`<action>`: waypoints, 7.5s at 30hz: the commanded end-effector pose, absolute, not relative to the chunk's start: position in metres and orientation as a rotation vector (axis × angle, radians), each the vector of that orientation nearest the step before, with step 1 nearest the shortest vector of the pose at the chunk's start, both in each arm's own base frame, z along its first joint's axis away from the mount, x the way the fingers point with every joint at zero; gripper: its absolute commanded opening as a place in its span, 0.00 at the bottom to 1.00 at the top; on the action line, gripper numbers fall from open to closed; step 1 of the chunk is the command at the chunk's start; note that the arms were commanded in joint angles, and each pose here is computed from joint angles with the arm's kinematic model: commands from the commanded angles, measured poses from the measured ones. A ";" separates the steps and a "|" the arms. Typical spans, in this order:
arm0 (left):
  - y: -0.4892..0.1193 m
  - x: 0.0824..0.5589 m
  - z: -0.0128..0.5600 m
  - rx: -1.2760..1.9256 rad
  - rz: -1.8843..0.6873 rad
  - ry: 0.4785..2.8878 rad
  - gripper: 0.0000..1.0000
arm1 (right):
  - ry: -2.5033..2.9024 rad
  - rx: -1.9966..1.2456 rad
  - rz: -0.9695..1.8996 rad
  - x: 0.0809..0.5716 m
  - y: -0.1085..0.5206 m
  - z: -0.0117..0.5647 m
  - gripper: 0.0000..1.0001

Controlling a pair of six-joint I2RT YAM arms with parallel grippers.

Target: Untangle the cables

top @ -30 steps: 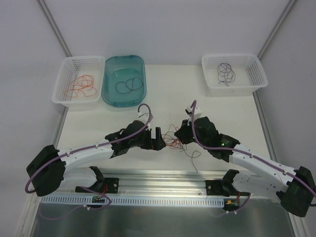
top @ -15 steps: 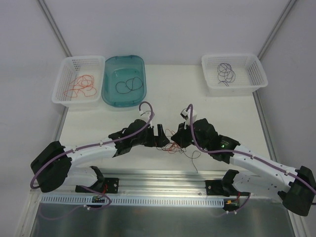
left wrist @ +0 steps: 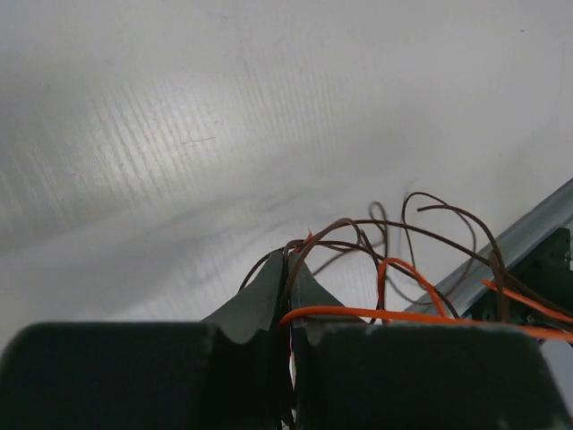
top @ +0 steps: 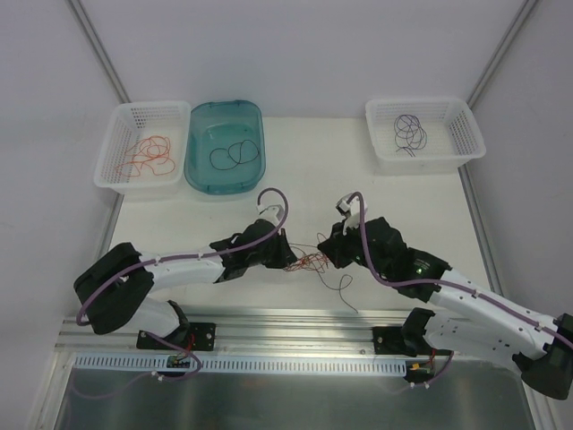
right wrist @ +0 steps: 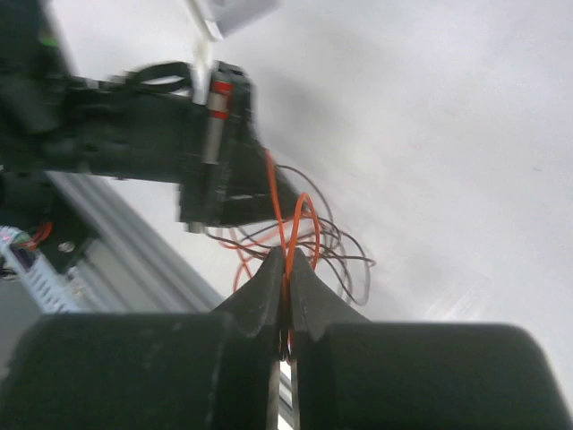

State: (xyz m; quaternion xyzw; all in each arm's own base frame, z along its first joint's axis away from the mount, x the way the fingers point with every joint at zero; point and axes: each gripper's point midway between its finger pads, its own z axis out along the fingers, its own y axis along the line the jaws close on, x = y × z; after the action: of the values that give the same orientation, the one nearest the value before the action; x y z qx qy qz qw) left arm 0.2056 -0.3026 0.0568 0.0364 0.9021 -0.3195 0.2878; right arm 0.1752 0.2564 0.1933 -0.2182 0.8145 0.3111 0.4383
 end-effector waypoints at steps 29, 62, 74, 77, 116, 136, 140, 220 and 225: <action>-0.221 0.208 0.121 0.187 -0.642 2.250 0.79 | 2.262 -0.351 0.450 0.216 0.206 0.166 0.15; -0.274 0.181 0.162 0.386 -1.090 1.900 0.98 | 1.639 -0.384 0.883 0.219 0.251 0.435 0.06; -0.283 0.212 0.147 -0.027 -1.035 1.863 0.97 | 1.724 -0.273 0.930 0.237 0.271 0.392 0.06; -0.281 0.225 0.141 -0.134 -0.987 1.863 0.95 | 1.726 -0.264 0.957 0.235 0.276 0.390 0.06; -0.205 0.243 0.140 0.113 -0.414 1.984 0.04 | 2.134 -0.185 0.457 0.264 0.163 0.263 0.46; -0.247 0.220 0.149 0.292 -0.630 2.075 0.05 | 2.071 -0.921 0.818 0.215 0.292 0.149 0.47; -0.248 0.218 0.148 0.298 -0.643 2.084 0.05 | 2.074 -0.945 0.795 0.221 0.294 0.126 0.46; -0.368 0.235 0.120 0.449 -1.161 1.904 0.79 | 1.697 -0.640 0.936 0.188 0.251 0.414 0.01; -0.392 0.222 0.109 0.401 -1.375 1.910 0.72 | 1.697 -0.627 0.936 0.189 0.251 0.411 0.01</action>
State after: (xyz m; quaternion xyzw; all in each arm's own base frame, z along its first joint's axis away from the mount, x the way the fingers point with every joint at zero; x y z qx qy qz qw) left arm 0.2308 -0.3627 0.0740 0.1621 0.7980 -0.4418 0.3765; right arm 0.1943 0.2507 0.3889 -0.2693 0.7325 0.3673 0.5060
